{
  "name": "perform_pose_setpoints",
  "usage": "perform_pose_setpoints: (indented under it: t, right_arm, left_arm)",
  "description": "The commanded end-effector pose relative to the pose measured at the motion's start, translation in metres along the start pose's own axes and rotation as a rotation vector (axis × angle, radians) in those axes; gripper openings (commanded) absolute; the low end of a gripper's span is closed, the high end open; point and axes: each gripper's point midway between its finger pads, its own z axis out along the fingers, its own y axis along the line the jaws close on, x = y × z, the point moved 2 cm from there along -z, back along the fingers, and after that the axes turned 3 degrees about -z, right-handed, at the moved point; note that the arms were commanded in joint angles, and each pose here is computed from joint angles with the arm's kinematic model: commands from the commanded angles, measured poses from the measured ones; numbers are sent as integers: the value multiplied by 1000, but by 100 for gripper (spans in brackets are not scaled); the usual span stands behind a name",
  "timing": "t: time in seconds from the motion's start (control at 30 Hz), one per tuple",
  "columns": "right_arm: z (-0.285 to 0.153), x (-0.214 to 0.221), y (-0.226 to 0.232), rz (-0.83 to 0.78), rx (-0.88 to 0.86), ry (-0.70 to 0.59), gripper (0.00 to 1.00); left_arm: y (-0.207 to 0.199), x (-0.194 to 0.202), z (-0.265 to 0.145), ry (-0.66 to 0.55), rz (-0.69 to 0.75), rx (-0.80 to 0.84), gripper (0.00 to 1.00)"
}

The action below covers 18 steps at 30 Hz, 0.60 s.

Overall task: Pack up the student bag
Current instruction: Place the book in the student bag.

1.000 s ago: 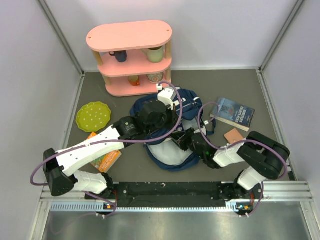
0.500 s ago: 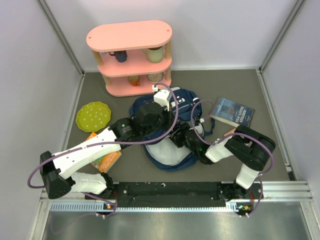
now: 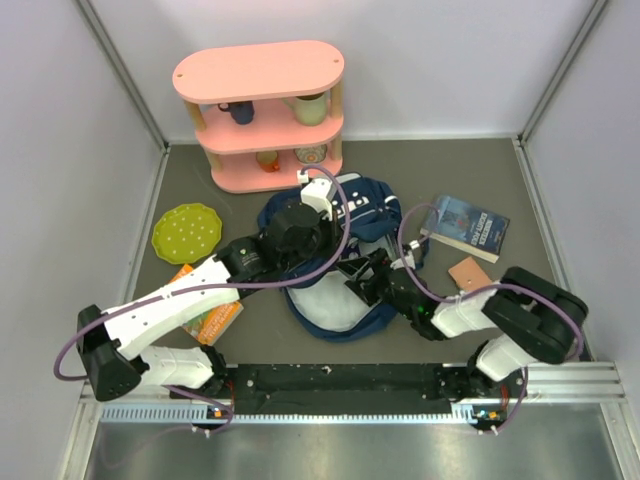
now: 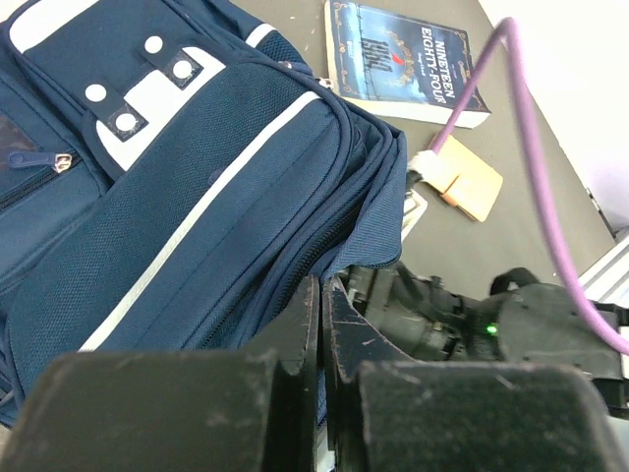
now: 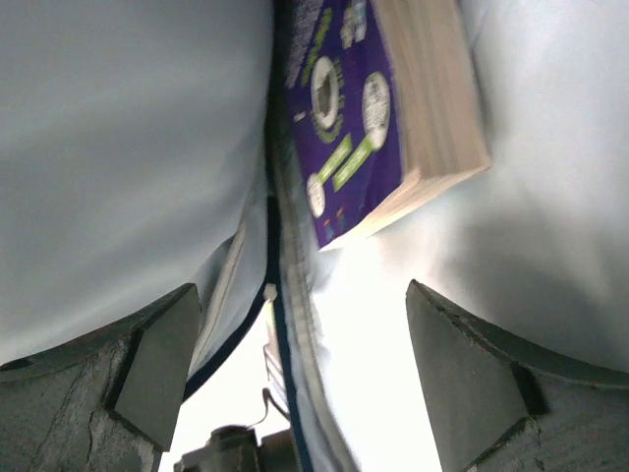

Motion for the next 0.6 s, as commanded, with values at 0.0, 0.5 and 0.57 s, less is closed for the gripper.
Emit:
perform_pose_setpoints:
  t: [0.0,0.5,0.57]
  right_arm:
    - [-21,1,30,-80,-117,24,84]
    - [-131,-23,15,-301,-138,-65,83]
    - [-151,-37,29,-286,-201,-125,82]
  left_arm:
    - [-3,-41,-9,-163,-55,17,0]
    - [4,-12,0,-122,-109,53,36]
    - [10,-5,-4,-129,-133,46,60]
